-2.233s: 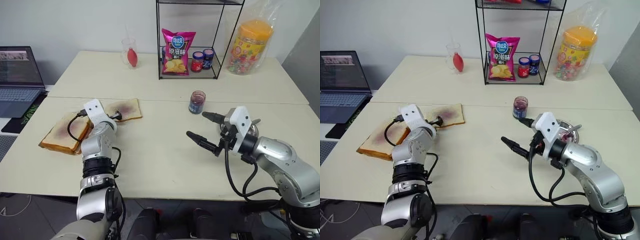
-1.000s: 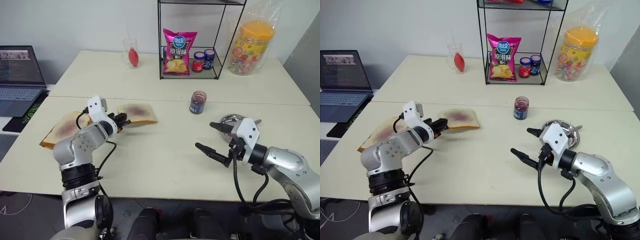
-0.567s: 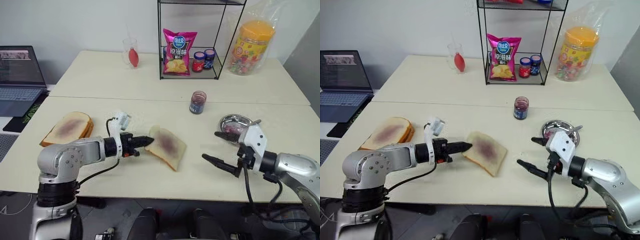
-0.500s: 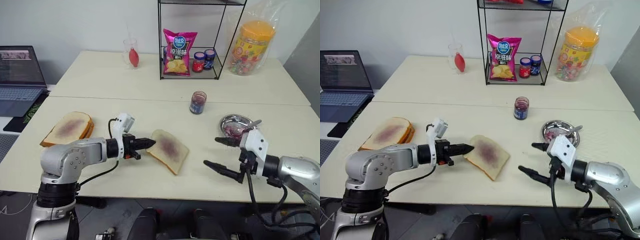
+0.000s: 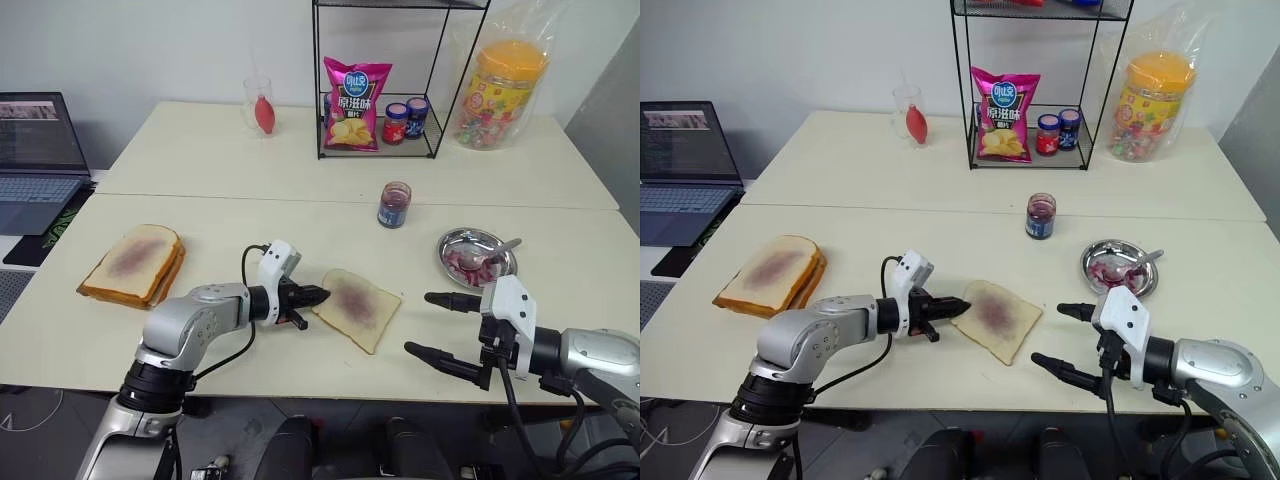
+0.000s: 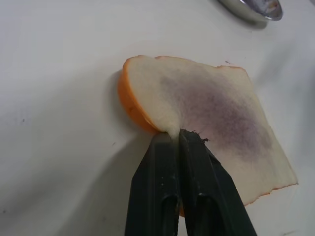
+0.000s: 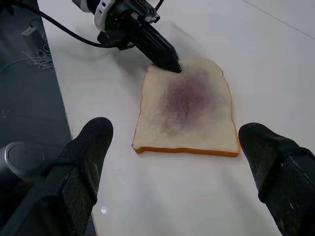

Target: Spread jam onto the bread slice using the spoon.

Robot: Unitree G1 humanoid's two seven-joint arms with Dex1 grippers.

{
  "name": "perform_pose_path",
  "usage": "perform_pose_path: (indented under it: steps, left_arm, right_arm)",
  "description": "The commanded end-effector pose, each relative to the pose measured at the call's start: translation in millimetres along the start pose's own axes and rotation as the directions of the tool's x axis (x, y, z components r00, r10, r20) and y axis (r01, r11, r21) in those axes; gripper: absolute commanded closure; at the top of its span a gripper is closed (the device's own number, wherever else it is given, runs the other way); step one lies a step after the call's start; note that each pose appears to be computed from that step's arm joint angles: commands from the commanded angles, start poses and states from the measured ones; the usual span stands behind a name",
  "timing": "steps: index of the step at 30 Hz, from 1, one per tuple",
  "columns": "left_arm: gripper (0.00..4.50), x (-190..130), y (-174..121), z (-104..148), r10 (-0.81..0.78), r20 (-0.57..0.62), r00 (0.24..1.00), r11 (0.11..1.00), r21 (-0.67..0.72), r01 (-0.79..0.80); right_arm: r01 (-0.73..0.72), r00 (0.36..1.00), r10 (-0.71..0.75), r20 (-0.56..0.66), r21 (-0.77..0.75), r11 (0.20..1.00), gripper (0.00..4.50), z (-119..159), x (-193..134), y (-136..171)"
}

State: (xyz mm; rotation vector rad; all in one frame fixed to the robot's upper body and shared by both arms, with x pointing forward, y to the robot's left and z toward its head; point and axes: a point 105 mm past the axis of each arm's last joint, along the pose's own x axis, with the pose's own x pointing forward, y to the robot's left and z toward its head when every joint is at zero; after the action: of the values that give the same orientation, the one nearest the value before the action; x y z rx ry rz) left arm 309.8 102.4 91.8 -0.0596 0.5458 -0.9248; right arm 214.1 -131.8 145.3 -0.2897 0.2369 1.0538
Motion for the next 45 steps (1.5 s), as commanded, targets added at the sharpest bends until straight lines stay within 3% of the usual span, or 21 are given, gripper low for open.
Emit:
perform_pose_path:
  steps: [1, 2, 3, 4, 10, 14, 19, 22, 24, 27, 30, 33, 38, 40, 42, 45]
  left_arm:
    - [4.49, 3.1, 1.9, 13.2, 0.024, 0.040, 0.999, 0.997, 0.079, -0.027]
    - [4.49, 2.7, 3.0, 14.7, 0.032, 0.047, 0.998, 0.995, 0.089, -0.036]
    - [3.99, 0.3, 4.9, 14.5, 0.042, 0.045, 0.998, 0.995, 0.090, -0.046]
    - [3.96, -1.4, 6.2, 14.2, 0.048, 0.044, 0.998, 0.994, 0.092, -0.052]
    - [2.72, -16.0, 17.4, 5.6, 0.101, 0.035, 0.994, 0.987, 0.121, -0.104]
    - [2.07, -24.5, 26.6, 4.4, 0.182, 0.048, 0.982, 0.959, 0.209, -0.188]
    - [0.85, -36.5, 34.4, 19.5, 0.253, 0.161, 0.954, 0.915, 0.279, -0.290]
    - [0.28, -44.2, 27.0, 28.1, 0.204, 0.198, 0.959, 0.907, 0.330, -0.261]
    - [0.28, -53.7, 15.2, 37.0, 0.128, 0.200, 0.971, 0.892, 0.404, -0.201]
    - [0.28, -65.5, -7.2, 40.0, 0.024, 0.084, 0.996, 0.780, 0.621, -0.071]
    - [0.13, -74.6, -37.8, 41.5, -0.128, -0.012, 0.992, 0.737, 0.668, 0.103]
    - [0.13, -74.1, -51.5, 38.3, -0.184, -0.094, 0.978, 0.674, 0.713, 0.195]
    - [0.13, -68.0, -83.5, 45.7, -0.334, -0.127, 0.934, 0.635, 0.702, 0.323]
    - [0.13, -64.5, -88.1, 50.7, -0.348, -0.126, 0.929, 0.609, 0.723, 0.326]
    - [0.13, -62.8, -90.6, 50.5, -0.357, -0.149, 0.922, 0.592, 0.728, 0.346]
    - [0.13, -58.8, -92.0, 51.3, -0.361, -0.157, 0.919, 0.584, 0.731, 0.354]
  right_arm:
    - [-0.016, 1.000, 0.017, 0.020, -0.036, 0.999, 0.00, 7.6, -0.4, 6.1]
    - [-0.014, 1.000, 0.015, 0.018, -0.036, 0.999, 0.00, 7.3, -0.6, 5.8]
    - [-0.011, 1.000, 0.011, 0.017, -0.037, 0.999, 0.00, 7.0, -1.0, 5.5]
    - [-0.008, 1.000, 0.009, 0.016, -0.038, 0.999, 0.00, 6.9, -1.3, 5.3]
    - [-0.006, 1.000, 0.006, 0.015, -0.032, 0.999, 0.00, 4.7, -4.1, 7.8]
    - [0.007, 1.000, -0.007, 0.014, -0.043, 0.999, 0.00, 4.3, -4.6, 6.0]
    - [0.020, 1.000, -0.019, 0.019, -0.048, 0.999, 0.00, 4.2, -5.5, 4.2]
    - [0.030, 0.999, -0.029, 0.022, -0.045, 0.999, 0.00, 4.1, -8.3, 4.2]
    - [0.053, 0.998, -0.052, 0.023, -0.045, 0.998, 0.00, 3.5, -13.1, 1.8]
    - [0.121, 0.993, -0.121, 0.000, -0.043, 0.992, 0.00, -3.8, -26.4, -6.1]
    - [0.266, 0.964, -0.266, 0.027, -0.021, 0.964, 0.00, -10.0, -40.5, -22.5]
    - [0.376, 0.925, -0.378, 0.044, 0.033, 0.926, 0.00, -21.0, -51.2, -37.1]
    - [0.572, 0.802, -0.592, 0.080, 0.183, 0.800, 0.00, -36.4, -70.1, -71.3]
    - [0.628, 0.717, -0.687, 0.113, 0.321, 0.709, 0.00, -36.6, -78.6, -93.3]
    - [0.644, 0.658, -0.742, 0.130, 0.412, 0.644, 0.00, -37.0, -82.0, -109.4]
    - [0.642, 0.619, -0.776, 0.124, 0.490, 0.590, 0.00, -40.0, -80.4, -126.0]
